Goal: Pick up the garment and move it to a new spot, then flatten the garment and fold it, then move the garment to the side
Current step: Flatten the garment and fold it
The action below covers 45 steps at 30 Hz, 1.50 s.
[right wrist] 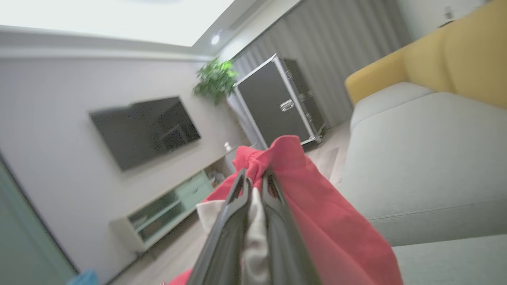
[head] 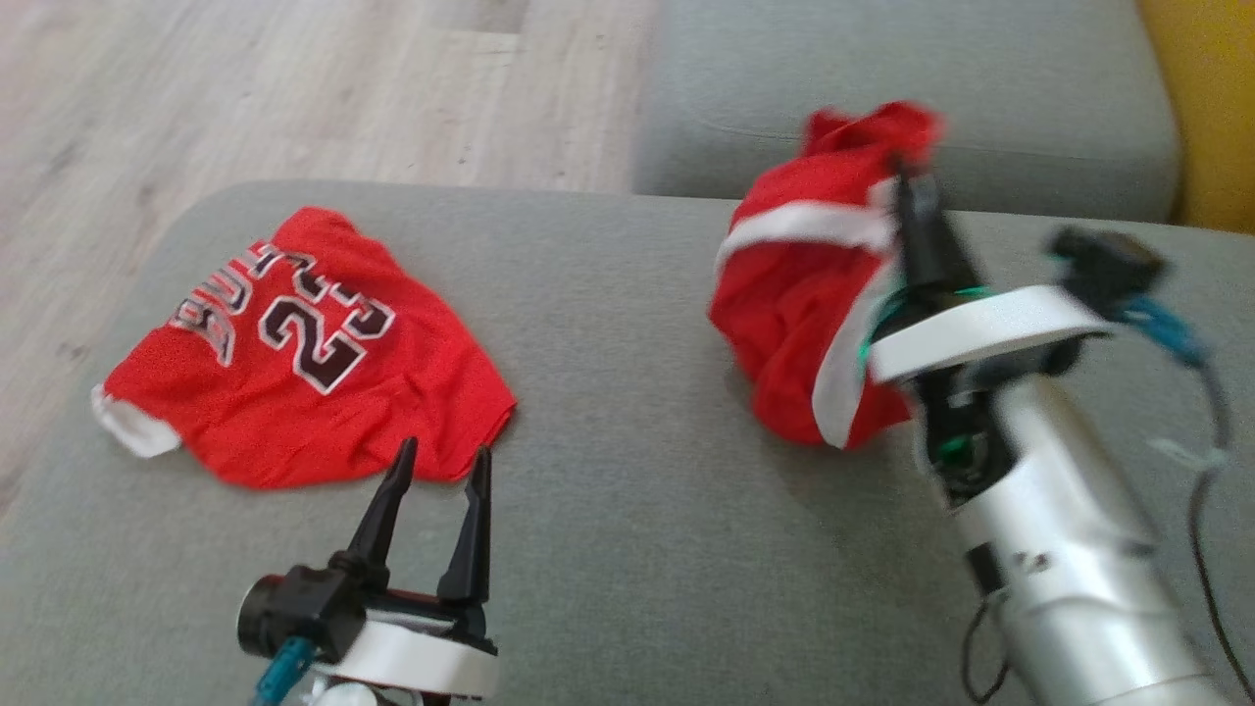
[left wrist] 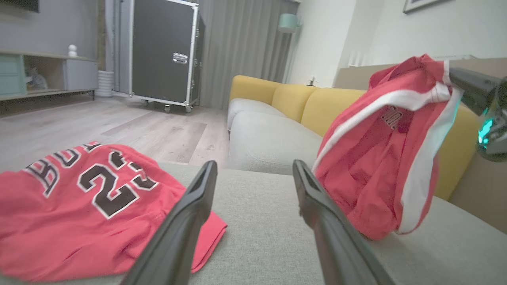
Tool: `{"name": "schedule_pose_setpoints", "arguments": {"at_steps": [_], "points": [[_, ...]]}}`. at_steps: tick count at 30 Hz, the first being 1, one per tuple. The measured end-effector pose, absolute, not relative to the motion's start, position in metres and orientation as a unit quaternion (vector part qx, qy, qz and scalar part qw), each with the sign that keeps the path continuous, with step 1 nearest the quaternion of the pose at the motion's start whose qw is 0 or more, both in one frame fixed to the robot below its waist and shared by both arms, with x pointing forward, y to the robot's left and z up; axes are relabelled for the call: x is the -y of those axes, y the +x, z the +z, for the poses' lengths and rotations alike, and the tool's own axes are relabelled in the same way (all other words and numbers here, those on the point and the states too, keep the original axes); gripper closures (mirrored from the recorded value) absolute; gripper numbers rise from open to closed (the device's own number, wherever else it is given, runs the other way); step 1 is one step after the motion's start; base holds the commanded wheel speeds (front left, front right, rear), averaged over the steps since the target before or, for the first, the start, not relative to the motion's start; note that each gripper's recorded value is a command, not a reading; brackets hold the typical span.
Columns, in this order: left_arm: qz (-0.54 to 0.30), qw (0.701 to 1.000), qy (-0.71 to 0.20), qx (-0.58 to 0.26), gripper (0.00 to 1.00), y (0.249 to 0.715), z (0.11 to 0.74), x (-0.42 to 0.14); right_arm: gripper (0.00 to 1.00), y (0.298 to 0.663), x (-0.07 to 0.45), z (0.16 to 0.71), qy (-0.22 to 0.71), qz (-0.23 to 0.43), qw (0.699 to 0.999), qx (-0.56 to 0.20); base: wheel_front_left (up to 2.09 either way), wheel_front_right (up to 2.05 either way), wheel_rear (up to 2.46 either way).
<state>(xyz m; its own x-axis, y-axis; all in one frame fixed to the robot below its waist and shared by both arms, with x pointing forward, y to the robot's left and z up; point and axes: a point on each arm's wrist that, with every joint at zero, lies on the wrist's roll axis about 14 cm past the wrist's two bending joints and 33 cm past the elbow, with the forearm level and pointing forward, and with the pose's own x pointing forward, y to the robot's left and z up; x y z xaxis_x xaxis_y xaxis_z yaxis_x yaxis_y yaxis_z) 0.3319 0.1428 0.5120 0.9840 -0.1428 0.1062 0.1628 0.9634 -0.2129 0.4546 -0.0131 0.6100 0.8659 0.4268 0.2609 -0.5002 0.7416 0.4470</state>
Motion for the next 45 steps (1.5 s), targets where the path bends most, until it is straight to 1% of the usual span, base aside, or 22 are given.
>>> {"name": "schedule_pose_setpoints", "arguments": {"at_steps": [3,6,9,10,11,13,14,15,17,19,22,25,28,31,34,39,42,45], "points": [[-0.092,0.99,-0.098,0.05,0.0,0.336,0.516,-0.135,1.0,0.466,0.068,0.616,0.319,0.169,0.927,0.098,0.0,0.0,0.0],[-0.105,0.988,-0.099,0.054,0.0,0.341,0.52,-0.127,1.0,0.469,0.125,0.59,0.34,0.08,0.932,0.092,0.0,0.0,0.0],[-0.119,0.987,-0.101,0.05,0.0,0.347,0.518,-0.118,1.0,0.455,0.179,0.532,0.313,-0.009,0.948,0.045,0.0,0.0,0.0],[-0.119,0.987,-0.101,0.05,0.0,0.347,0.518,-0.118,1.0,0.455,0.179,0.532,0.313,-0.009,0.948,0.045,0.0,0.0,0.0],[-0.127,0.986,-0.104,0.043,0.0,0.351,0.514,-0.112,1.0,0.438,0.21,0.492,0.298,-0.065,0.952,0.006,0.0,0.0,0.0],[-0.139,0.984,-0.104,0.037,0.0,0.355,0.512,-0.104,1.0,0.42,0.236,0.458,0.273,-0.11,0.955,-0.034,0.0,0.0,0.0],[-0.139,0.984,-0.104,0.037,0.0,0.355,0.512,-0.104,0.0,0.42,0.236,0.458,0.273,-0.11,0.955,-0.034,0.0,0.0,0.0],[-0.146,0.983,-0.105,0.036,0.0,0.358,0.511,-0.099,0.0,0.413,0.246,0.446,0.27,-0.128,0.953,-0.051,0.0,0.0,0.0],[-0.155,0.982,-0.105,0.036,0.0,0.365,0.512,-0.094,0.0,0.408,0.258,0.439,0.25,-0.145,0.956,-0.06,0.0,0.0,0.0],[-0.162,0.98,-0.105,0.038,0.0,0.371,0.514,-0.089,0.0,0.407,0.268,0.44,0.241,-0.158,0.956,-0.056,0.0,0.0,0.0],[-0.171,0.979,-0.106,0.037,0.0,0.376,0.514,-0.082,0.0,0.412,0.274,0.453,0.224,-0.158,0.961,-0.037,0.0,0.0,0.0],[-0.175,0.978,-0.107,0.037,0.0,0.377,0.514,-0.08,0.0,0.423,0.261,0.48,0.179,-0.119,0.977,-0.003,0.0,0.0,0.0],[-0.176,0.978,-0.106,0.041,0.0,0.376,0.517,-0.079,0.0,0.433,0.226,0.517,0.131,-0.049,0.989,0.043,0.0,0.0,0.0],[-0.177,0.977,-0.105,0.049,0.0,0.374,0.523,-0.079,0.0,0.427,0.188,0.539,0.09,0.016,0.993,0.072,0.0,0.0,0.0],[-0.176,0.977,-0.104,0.056,0.0,0.371,0.527,-0.08,0.0,0.41,0.159,0.537,0.063,0.061,0.994,0.071,0.0,0.0,0.0],[-0.169,0.978,-0.102,0.062,0.0,0.366,0.531,-0.086,0.0,0.384,0.132,0.511,0.042,0.101,0.993,0.037,0.0,0.0,0.0],[-0.162,0.979,-0.104,0.064,0.0,0.364,0.532,-0.09,0.0,0.373,0.123,0.497,0.057,0.112,0.992,0.017,0.0,0.0,0.0],[-0.16,0.979,-0.107,0.064,0.0,0.363,0.532,-0.091,0.0,0.371,0.116,0.494,0.057,0.121,0.991,0.011,0.0,0.0,0.0]]}}
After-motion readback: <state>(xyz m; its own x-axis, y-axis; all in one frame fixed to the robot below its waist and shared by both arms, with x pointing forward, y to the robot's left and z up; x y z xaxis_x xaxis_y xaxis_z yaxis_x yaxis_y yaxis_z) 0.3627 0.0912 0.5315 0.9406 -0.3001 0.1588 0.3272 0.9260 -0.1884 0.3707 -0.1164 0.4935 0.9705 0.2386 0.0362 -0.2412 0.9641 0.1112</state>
